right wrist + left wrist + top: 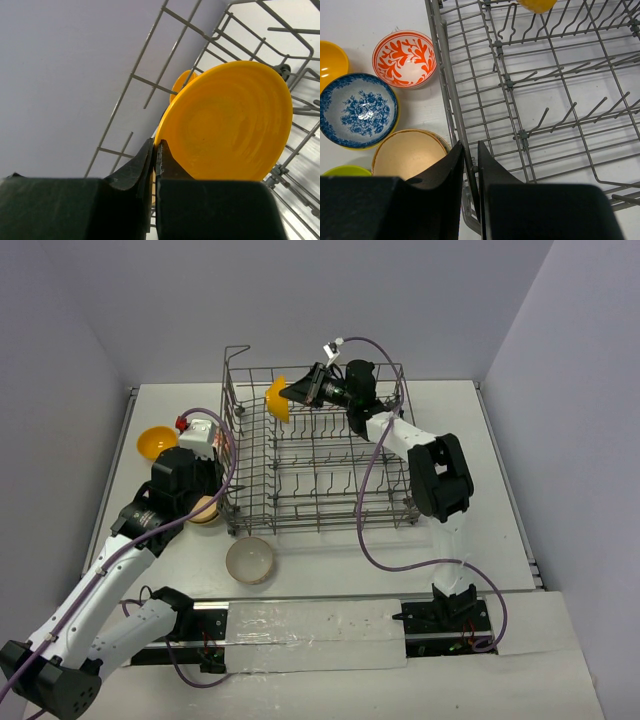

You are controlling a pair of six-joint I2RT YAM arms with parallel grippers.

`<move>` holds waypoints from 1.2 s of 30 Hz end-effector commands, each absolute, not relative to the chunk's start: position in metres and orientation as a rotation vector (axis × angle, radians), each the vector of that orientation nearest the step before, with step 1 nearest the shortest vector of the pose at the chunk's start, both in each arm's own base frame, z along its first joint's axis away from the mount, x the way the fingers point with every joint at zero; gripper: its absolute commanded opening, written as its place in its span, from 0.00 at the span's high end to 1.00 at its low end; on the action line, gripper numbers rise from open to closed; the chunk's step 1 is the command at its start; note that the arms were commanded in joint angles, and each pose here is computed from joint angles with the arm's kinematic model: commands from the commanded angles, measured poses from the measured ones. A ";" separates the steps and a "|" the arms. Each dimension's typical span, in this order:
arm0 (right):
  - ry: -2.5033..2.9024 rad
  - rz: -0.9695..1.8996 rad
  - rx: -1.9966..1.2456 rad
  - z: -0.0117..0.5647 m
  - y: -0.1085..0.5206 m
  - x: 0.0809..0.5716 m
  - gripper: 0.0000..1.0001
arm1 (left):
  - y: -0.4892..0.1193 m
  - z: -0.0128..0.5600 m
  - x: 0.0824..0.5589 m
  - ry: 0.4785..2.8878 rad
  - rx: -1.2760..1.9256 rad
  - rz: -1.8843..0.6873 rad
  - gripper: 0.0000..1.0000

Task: Load the bowls into the dish rack
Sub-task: Insert the bowl into the dish rack.

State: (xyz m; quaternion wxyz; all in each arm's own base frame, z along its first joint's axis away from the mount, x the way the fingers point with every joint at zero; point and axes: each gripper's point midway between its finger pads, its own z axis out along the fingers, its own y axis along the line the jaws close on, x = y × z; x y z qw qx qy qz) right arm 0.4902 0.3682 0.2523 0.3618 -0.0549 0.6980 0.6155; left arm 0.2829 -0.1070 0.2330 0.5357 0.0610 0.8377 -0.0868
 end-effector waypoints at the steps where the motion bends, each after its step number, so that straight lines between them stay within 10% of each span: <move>1: 1.689 1.540 -0.204 0.281 0.366 0.499 1.00 | -0.125 0.228 0.280 1.998 0.243 -0.278 1.00; 36: 1.775 1.515 -0.179 0.245 0.350 0.517 1.00 | -0.128 0.229 0.278 1.991 0.258 -0.298 1.00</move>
